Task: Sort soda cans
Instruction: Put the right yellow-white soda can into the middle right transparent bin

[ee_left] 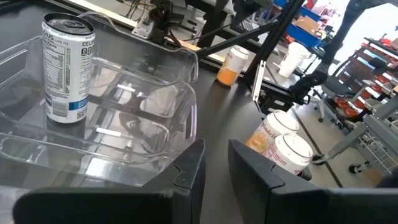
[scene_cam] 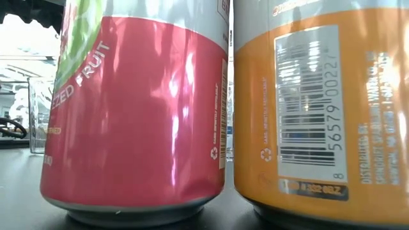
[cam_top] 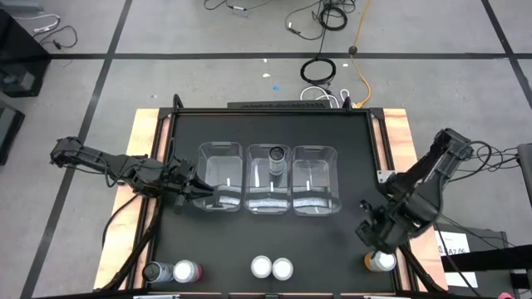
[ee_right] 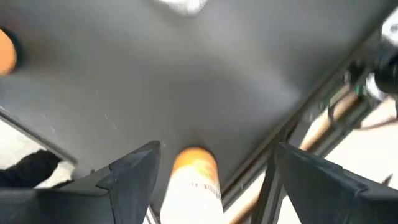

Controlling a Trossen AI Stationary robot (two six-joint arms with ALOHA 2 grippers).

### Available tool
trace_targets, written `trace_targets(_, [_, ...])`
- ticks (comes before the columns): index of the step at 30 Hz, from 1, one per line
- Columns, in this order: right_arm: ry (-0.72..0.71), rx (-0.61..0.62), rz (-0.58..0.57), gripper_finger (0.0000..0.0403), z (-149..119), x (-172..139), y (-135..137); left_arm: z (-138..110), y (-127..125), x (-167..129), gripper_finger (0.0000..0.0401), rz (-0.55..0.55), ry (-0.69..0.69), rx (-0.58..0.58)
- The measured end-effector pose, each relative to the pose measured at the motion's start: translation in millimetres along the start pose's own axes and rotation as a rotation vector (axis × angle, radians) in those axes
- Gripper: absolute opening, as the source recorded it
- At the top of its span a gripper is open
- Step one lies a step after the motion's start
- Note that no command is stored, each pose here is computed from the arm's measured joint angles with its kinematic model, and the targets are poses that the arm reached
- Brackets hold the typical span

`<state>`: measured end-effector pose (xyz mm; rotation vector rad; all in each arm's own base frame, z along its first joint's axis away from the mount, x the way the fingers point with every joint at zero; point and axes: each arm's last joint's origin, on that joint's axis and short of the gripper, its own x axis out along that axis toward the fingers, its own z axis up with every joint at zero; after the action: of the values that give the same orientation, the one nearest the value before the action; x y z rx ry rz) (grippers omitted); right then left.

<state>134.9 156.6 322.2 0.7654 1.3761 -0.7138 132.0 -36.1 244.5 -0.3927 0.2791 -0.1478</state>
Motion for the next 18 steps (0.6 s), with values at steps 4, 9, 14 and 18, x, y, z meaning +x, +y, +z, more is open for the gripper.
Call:
trace_targets(4, [0.027,0.008,-0.014,0.0308,-16.2,1.8,-3.5,0.0,0.0,0.0,0.008,0.0,0.0,0.0])
trace_targets(9, [0.039,-0.005,0.036,0.0308,-30.9,2.6,-1.2,0.0,-0.1,0.0,0.008,0.0,0.0,0.0])
trace_targets(14, [0.013,-0.09,0.069,0.0309,-44.8,8.6,5.6,0.0,0.0,0.0,0.008,0.0,0.0,0.0])
trace_targets(18, [0.01,-0.13,0.062,0.031,-53.9,14.7,10.1,0.0,0.0,0.0,0.008,0.0,0.0,0.0])
